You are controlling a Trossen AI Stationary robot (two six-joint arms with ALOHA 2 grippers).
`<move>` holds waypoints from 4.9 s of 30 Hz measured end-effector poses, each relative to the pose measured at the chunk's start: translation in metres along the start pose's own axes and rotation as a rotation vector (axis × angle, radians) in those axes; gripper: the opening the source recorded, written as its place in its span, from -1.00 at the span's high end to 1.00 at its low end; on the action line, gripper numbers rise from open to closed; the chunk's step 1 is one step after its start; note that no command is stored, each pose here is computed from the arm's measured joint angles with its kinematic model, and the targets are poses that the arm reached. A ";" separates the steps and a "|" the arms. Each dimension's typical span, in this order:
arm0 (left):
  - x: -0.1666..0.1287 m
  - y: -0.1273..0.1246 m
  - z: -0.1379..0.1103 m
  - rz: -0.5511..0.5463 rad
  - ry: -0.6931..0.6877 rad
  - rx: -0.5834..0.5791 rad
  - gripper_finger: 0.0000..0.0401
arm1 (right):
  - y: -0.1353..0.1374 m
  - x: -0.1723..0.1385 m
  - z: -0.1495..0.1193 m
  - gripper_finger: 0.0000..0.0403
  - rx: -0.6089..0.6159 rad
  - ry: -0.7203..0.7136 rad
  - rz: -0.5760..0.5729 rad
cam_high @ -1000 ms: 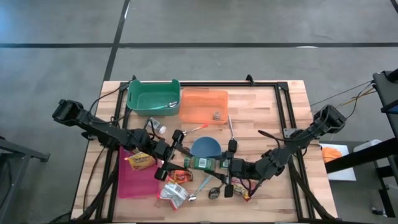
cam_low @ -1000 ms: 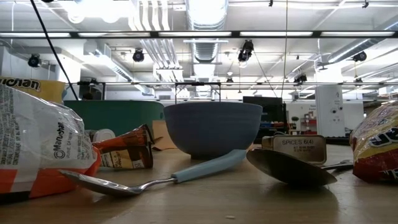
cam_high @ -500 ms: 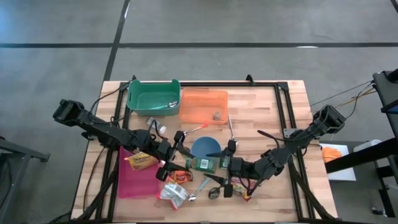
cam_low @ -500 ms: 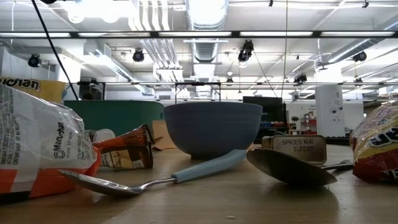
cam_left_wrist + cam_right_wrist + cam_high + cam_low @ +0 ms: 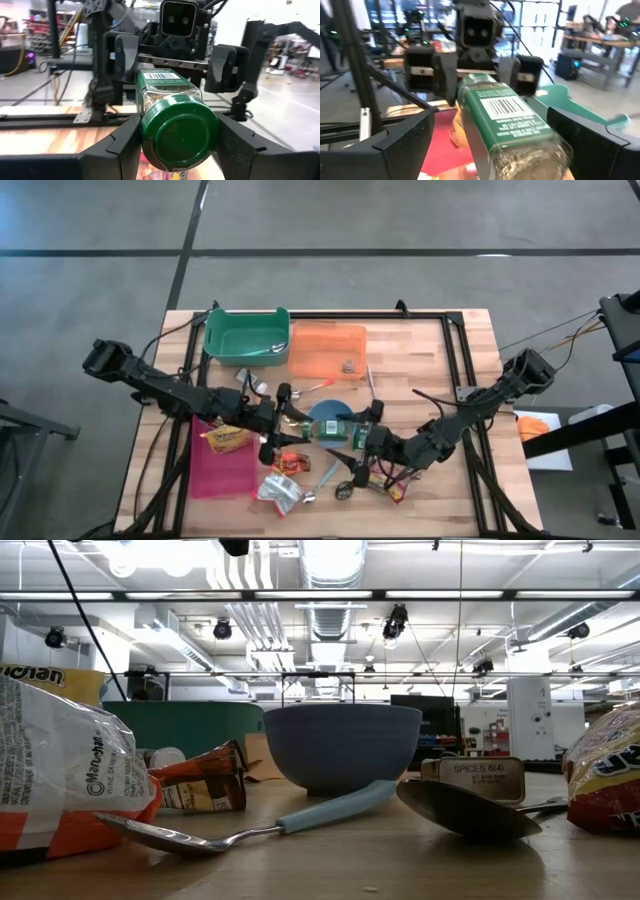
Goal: Pick & Place Food Item
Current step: Put the green spice bottle into the orange bin, then put the silver spoon into the green bin
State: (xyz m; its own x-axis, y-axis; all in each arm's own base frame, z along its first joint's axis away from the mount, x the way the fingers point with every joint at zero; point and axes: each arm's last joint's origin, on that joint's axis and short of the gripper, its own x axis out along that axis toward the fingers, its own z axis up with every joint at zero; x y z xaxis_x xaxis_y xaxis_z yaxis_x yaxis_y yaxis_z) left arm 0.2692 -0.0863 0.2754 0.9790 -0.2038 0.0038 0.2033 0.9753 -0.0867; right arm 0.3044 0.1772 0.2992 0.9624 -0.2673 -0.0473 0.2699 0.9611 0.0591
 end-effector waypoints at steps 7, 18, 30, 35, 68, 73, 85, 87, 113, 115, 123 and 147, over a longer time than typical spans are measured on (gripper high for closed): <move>0.002 0.003 0.030 0.146 0.196 0.041 0.02 | -0.003 0.001 -0.005 -0.89 0.060 0.034 -0.044; -0.005 0.022 0.070 0.354 0.416 0.123 0.02 | -0.004 -0.008 -0.005 -0.89 0.120 0.063 -0.089; -0.024 0.092 0.073 0.641 0.581 0.073 0.02 | 0.005 -0.017 -0.007 -0.89 0.117 0.064 -0.068; -0.036 0.142 0.069 0.566 0.637 -0.132 0.02 | 0.004 -0.017 -0.013 -0.89 0.144 0.096 -0.084; 0.025 0.268 0.017 0.329 1.456 -0.115 0.02 | 0.002 -0.020 -0.022 -0.89 0.164 0.150 -0.095; 0.024 0.269 0.014 0.304 1.454 -0.142 0.02 | 0.002 -0.020 -0.022 -0.89 0.162 0.151 -0.095; 0.023 0.268 0.009 0.227 1.443 -0.188 0.02 | 0.002 -0.020 -0.023 -0.89 0.158 0.154 -0.096; 0.022 0.267 0.001 0.215 1.466 -0.198 0.02 | 0.002 -0.020 -0.023 -0.89 0.158 0.154 -0.095; 0.018 0.266 -0.028 0.173 1.502 -0.184 -0.36 | 0.001 -0.020 -0.025 -0.89 0.142 0.165 -0.100; 0.018 0.266 -0.028 0.174 1.499 -0.182 -0.41 | 0.001 -0.020 -0.025 -0.89 0.142 0.165 -0.100; 0.020 0.267 -0.027 0.232 1.481 -0.233 -0.43 | 0.001 -0.020 -0.025 -0.89 0.142 0.165 -0.100; 0.006 0.255 0.027 0.346 1.467 -0.163 -0.44 | 0.001 -0.020 -0.025 -0.89 0.103 0.171 -0.101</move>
State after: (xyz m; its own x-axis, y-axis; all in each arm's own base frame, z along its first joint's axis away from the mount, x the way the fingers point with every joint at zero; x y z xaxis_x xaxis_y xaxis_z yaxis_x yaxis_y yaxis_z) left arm 0.3268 0.1631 0.2799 0.0766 0.0283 -0.9967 -0.1264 0.9918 0.0185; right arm 0.2846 0.1852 0.2749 0.9135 -0.3381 -0.2264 0.3751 0.9153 0.1466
